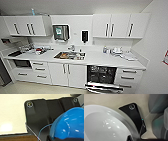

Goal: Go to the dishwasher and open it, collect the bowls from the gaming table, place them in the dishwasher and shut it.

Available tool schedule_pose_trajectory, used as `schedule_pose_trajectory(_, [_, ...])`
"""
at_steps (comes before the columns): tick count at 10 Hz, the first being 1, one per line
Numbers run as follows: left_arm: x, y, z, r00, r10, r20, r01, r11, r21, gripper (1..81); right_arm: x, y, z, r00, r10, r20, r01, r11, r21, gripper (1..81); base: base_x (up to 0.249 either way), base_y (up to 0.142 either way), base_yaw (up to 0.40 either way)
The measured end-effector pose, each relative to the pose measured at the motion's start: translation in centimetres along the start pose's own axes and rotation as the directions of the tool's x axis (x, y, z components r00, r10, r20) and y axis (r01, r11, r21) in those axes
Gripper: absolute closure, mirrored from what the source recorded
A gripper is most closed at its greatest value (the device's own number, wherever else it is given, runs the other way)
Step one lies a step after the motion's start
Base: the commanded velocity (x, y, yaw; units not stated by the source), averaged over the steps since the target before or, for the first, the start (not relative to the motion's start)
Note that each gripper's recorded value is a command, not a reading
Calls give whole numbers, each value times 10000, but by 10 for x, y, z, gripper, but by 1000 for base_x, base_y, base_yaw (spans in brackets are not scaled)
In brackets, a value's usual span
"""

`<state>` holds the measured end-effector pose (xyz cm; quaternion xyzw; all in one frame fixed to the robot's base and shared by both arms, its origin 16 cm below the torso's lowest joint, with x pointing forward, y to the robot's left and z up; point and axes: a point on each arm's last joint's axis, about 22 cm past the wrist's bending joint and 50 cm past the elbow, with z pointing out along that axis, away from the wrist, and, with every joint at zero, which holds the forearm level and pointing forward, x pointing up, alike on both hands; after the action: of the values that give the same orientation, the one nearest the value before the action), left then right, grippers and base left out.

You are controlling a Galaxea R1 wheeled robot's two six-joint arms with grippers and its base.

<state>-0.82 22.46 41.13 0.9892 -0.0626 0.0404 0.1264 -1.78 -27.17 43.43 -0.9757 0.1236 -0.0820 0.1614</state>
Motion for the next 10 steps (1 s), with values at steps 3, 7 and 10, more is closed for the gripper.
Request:
schedule_pose_trajectory(3, [0,1,0,10000,1,-2,-1,10000,-14,811,-2,1,-1,10000,8,15,-8,10000,-16,811,122,67,0])
schedule_pose_trajectory(7, [0,-2,0,10000,-2,-13,2,10000,19,811,-2,1,0,10000,4,10,-4,10000,-17,811,127,70,0])
schedule_pose_trajectory(10, [12,-6,-1,9999,31,-143,-30,10000,77,811,5,-8,3,10000,-1,-48,1,10000,95,811,130,0,0])
